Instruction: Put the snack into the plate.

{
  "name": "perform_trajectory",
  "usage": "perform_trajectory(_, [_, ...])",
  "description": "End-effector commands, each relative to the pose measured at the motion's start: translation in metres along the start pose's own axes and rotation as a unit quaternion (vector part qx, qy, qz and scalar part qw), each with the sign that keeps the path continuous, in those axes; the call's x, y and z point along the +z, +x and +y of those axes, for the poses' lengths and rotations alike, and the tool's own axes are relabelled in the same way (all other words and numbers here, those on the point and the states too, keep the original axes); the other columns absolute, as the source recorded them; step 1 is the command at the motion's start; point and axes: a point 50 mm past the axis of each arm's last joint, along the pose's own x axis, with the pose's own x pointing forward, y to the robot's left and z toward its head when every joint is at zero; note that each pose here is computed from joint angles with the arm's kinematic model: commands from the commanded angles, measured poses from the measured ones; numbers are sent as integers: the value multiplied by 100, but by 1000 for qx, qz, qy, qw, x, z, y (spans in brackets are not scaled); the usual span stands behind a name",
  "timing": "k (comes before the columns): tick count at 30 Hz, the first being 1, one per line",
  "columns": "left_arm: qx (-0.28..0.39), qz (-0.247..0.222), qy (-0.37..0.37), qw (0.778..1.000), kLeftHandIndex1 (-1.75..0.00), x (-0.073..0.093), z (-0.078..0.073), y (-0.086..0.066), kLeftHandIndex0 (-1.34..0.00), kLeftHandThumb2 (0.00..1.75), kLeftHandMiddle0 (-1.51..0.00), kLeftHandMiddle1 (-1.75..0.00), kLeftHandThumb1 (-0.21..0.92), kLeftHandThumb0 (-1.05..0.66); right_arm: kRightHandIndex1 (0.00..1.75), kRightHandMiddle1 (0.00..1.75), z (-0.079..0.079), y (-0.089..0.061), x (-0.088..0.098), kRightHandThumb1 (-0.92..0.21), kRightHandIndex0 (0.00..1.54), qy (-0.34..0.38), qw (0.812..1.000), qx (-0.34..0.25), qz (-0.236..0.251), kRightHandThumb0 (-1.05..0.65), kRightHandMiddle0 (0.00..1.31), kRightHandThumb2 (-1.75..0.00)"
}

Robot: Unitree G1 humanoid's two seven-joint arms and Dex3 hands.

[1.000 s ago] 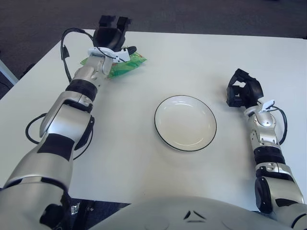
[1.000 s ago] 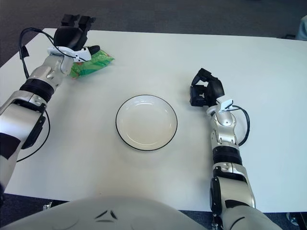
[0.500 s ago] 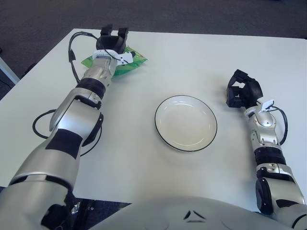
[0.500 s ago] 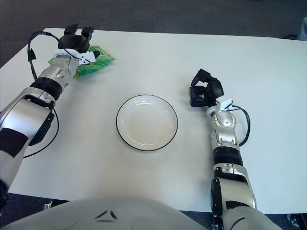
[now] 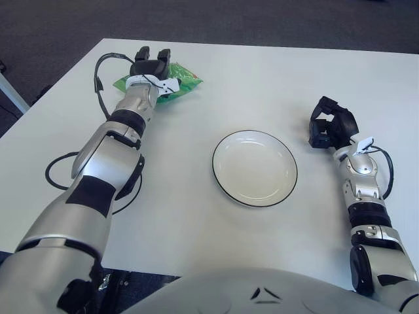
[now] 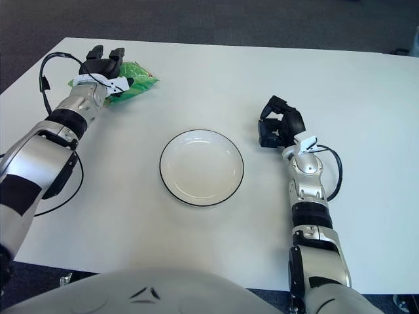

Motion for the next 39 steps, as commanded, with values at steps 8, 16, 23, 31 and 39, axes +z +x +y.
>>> perform_trajectory(8, [-19,34,-13,999,-14,-9,-2,-1,0,115,0,0,92,-105,175,175,6,-18,-21,-30,137,7,999,-1,47,-49,63,-134])
perform_trajectory(16, [-39,70,13,997,-3,-19,-10,-4,0,115,0,0,92,-105,175,175,7,-19,-22,-30,136,16,999,4,47,-49,63,-134])
perform_trajectory(23, [-31,82,37,996,-3,-22,-17,-6,-1,115,0,0,92,-105,175,175,6,-18,-21,-30,136,11,999,6,47,-49,63,-134])
perform_trajectory(31, [-33,91,51,994,-16,-19,-27,-9,0,114,0,0,92,-105,175,175,7,-19,-21,-30,137,10,999,10,49,-49,63,-134])
perform_trajectory(39, [-49,100,38,993,-30,-18,-34,-12,0,111,-2,-1,92,-105,175,175,8,-20,-20,-30,137,-4,999,9,47,-49,63,-134])
